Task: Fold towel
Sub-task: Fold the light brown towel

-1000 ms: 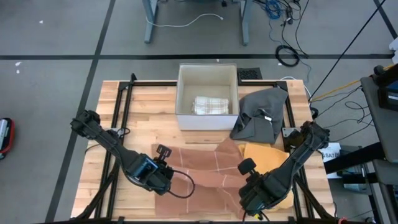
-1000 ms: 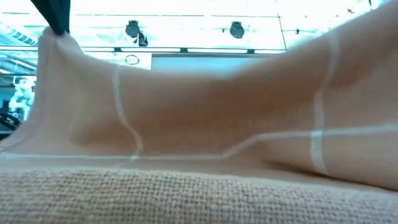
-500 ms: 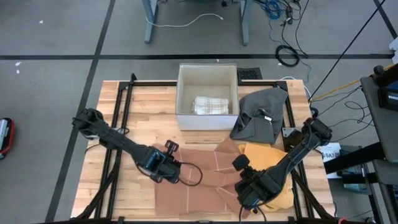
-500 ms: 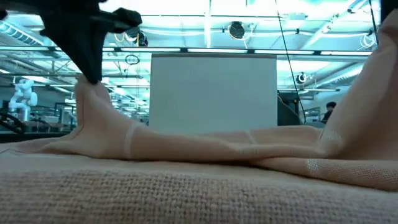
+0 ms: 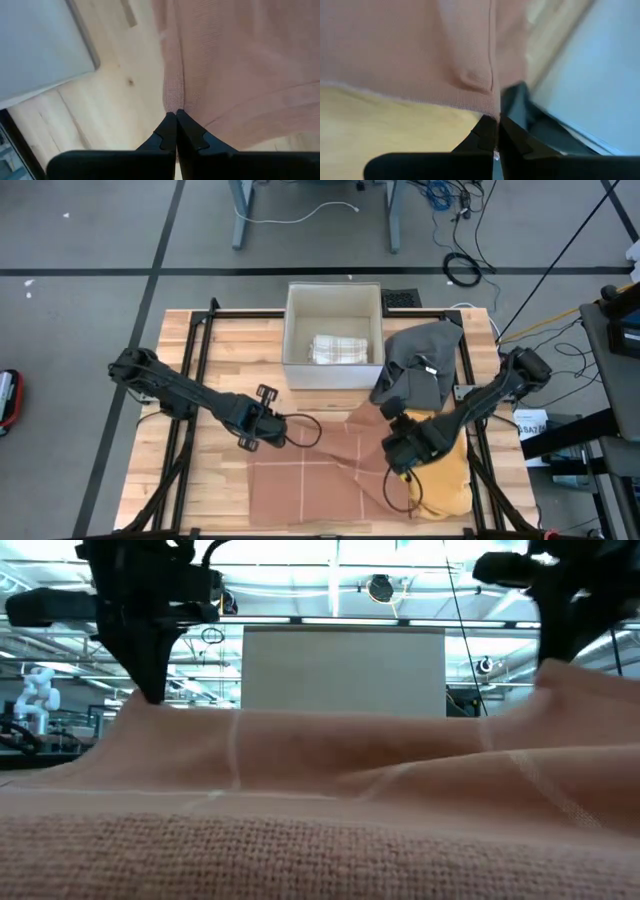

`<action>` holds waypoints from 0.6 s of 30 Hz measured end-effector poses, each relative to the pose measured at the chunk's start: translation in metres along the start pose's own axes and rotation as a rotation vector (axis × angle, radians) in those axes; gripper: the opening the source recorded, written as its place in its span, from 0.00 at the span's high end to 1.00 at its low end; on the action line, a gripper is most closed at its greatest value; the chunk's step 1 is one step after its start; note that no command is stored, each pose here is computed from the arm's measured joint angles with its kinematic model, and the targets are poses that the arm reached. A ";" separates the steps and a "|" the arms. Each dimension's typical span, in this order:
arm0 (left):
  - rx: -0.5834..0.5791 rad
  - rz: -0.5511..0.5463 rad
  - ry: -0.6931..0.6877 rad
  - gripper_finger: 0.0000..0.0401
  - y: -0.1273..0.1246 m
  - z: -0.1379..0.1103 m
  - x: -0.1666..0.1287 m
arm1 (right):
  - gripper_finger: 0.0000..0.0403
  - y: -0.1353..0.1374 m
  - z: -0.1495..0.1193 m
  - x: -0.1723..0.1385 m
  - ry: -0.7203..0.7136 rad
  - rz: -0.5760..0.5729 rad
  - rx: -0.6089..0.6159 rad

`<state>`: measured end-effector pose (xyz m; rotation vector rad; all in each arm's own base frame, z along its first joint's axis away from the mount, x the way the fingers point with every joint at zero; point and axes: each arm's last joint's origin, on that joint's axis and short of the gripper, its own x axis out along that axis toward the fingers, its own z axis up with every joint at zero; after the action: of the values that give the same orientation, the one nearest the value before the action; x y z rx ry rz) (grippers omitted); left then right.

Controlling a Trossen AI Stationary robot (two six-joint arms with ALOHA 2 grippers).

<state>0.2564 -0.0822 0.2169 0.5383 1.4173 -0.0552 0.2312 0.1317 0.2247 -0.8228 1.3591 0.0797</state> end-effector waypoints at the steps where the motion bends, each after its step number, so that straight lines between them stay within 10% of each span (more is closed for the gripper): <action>1: -0.005 0.001 -0.001 1.00 0.002 -0.002 -0.001 | 1.00 -0.004 -0.004 0.003 0.000 -0.018 -0.002; 18: -0.141 -0.169 -0.234 1.00 0.008 -0.037 -0.061 | 1.00 -0.051 -0.062 0.030 -0.104 -0.186 0.088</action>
<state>0.2150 -0.0776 0.2756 0.2845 1.2246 -0.1475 0.2129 0.0483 0.2237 -0.8553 1.1750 -0.0816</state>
